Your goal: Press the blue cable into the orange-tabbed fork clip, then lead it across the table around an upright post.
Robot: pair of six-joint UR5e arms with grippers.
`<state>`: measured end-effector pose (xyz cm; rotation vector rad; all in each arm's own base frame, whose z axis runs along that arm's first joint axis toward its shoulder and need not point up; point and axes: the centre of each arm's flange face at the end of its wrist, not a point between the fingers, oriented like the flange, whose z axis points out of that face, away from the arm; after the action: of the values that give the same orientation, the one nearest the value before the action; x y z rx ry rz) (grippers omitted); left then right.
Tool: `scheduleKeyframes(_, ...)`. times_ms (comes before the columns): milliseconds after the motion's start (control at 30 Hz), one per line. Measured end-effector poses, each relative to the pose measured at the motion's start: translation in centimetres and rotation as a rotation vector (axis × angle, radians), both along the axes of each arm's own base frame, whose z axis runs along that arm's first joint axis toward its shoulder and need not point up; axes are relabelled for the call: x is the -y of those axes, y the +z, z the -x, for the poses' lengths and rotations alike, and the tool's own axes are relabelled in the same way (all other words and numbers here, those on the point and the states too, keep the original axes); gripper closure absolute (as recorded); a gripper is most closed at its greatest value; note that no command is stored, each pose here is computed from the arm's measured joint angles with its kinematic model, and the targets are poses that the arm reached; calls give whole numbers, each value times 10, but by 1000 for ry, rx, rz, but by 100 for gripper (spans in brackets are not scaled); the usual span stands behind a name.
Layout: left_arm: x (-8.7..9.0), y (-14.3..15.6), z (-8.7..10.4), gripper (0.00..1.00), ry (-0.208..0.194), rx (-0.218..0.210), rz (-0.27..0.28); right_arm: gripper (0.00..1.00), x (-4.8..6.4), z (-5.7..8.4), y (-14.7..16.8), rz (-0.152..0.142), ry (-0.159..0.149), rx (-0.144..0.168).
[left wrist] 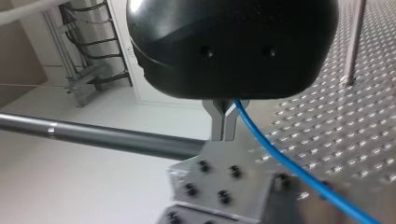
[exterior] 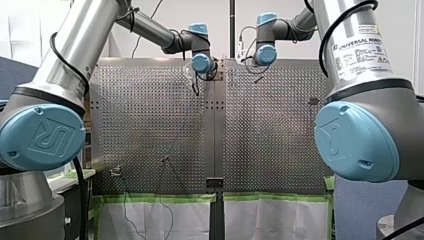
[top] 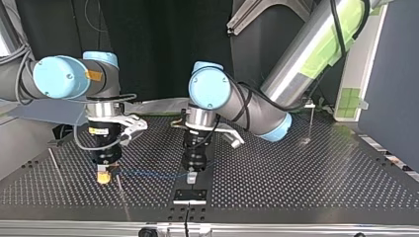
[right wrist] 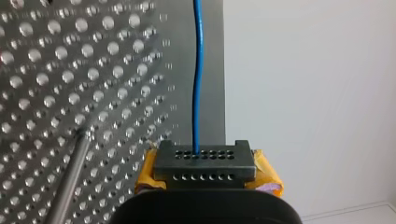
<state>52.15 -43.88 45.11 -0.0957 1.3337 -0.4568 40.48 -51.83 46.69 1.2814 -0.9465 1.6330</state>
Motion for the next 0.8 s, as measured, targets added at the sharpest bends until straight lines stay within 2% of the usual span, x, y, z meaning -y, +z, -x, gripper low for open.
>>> scheduleKeyframes(167,16,5,-4,100,-27,7,29,100,5,10,2,-5,-18,-2)
scheduleKeyframes(500,35,33,2,100,-79,45,93,100,13,36,13,-6,-58,-2)
scheduleKeyframes(800,57,18,-3,100,-97,8,75,100,22,55,13,-24,-91,-11)
